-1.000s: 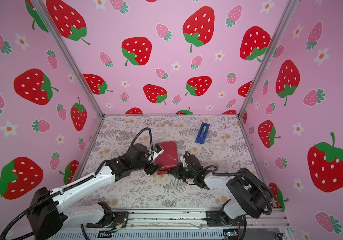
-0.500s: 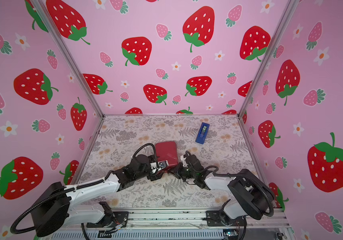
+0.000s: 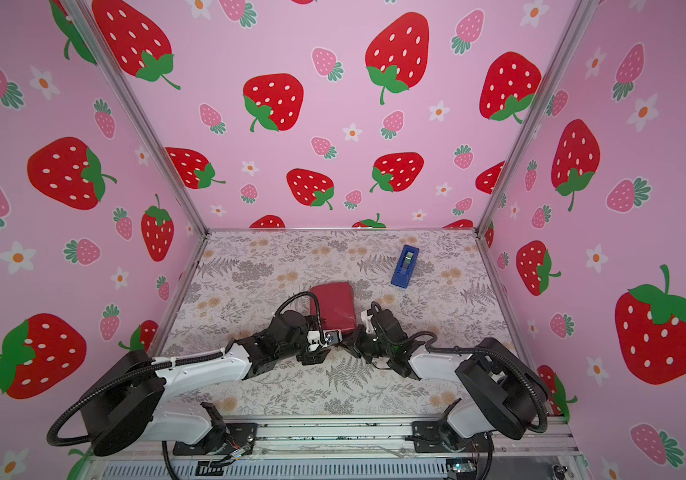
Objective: Wrap the gift box in paper
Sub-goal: 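Bring the left gripper to the box end nearest the robot, grasping the paper flap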
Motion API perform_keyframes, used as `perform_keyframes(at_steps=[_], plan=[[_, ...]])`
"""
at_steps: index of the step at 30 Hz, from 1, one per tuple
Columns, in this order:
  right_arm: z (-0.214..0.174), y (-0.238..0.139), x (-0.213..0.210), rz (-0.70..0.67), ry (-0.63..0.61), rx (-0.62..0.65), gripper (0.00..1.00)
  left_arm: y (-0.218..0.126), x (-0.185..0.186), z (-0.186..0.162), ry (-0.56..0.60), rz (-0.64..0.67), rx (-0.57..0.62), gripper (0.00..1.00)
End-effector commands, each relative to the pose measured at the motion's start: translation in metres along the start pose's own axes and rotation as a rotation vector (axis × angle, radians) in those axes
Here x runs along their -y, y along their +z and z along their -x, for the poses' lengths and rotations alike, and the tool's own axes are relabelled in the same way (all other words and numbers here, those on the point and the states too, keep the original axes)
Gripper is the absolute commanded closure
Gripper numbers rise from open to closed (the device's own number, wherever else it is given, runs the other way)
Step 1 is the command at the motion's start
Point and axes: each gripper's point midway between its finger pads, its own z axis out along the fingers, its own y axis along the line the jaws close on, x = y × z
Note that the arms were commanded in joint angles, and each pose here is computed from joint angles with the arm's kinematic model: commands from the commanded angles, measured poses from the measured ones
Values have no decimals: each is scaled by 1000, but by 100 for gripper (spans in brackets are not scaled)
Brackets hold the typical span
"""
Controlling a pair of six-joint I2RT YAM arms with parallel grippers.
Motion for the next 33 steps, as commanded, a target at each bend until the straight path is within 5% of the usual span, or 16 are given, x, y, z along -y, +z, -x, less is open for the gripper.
perform_keyframes(at_steps=[1, 7, 23, 27, 33], plan=[[2, -2, -11, 35, -13, 12, 100, 4, -8, 5, 38, 42, 14, 10], [2, -2, -8, 28, -8, 10, 100, 8, -13, 0, 36, 67, -13, 12], [-4, -18, 25, -51, 2, 49, 69, 12, -11, -15, 16, 68, -79, 30], [-2, -20, 37, -107, -21, 65, 70, 11, -13, -15, 11, 75, -82, 32], [-6, -3, 26, -38, -49, 14, 88, 11, -14, -16, 3, 72, -86, 33]])
